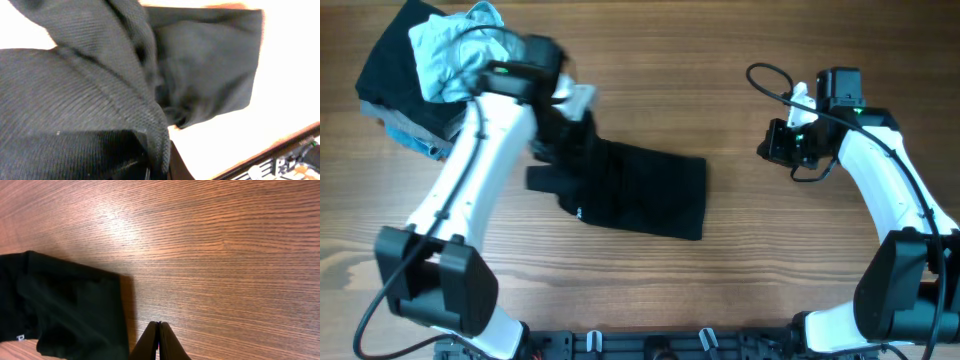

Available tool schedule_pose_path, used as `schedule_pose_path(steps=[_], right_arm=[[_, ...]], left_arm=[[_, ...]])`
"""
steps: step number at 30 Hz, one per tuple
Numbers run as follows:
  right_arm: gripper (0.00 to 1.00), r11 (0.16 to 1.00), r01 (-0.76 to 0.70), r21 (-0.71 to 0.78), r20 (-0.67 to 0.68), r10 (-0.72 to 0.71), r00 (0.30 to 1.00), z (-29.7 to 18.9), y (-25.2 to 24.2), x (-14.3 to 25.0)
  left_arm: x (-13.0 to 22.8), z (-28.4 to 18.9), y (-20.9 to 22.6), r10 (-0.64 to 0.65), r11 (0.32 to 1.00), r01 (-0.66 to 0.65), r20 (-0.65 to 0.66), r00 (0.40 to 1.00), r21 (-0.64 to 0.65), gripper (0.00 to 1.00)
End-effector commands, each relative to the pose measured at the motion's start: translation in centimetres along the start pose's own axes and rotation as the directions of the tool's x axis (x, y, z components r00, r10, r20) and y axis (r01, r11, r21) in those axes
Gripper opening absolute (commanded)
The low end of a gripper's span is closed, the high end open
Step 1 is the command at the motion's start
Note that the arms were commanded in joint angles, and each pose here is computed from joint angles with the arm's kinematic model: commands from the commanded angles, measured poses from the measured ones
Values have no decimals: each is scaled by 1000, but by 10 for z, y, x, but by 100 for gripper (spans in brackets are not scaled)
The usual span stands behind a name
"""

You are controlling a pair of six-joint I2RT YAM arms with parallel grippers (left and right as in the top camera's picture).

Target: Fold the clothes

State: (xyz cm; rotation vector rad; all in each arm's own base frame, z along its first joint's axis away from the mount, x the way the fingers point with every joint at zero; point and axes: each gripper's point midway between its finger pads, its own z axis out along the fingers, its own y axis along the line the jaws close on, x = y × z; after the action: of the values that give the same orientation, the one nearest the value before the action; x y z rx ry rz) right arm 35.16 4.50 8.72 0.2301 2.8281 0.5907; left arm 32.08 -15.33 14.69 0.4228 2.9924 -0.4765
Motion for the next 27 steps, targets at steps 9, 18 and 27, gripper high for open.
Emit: schedule_pose_path(steps=[9, 18, 27], right_arm=[[5, 1000, 0, -24, 21, 1, 1000, -6, 6, -6], [19, 950, 199, -240, 26, -198, 980, -11, 44, 2], [55, 822, 494, -284, 1, -515, 857, 23, 137, 48]], left_arm=[[17, 79, -120, 205, 979, -204, -82, 975, 22, 41], [-7, 25, -108, 145, 989, -145, -26, 989, -4, 100], [-43, -17, 32, -180, 975, 191, 100, 979, -115, 9]])
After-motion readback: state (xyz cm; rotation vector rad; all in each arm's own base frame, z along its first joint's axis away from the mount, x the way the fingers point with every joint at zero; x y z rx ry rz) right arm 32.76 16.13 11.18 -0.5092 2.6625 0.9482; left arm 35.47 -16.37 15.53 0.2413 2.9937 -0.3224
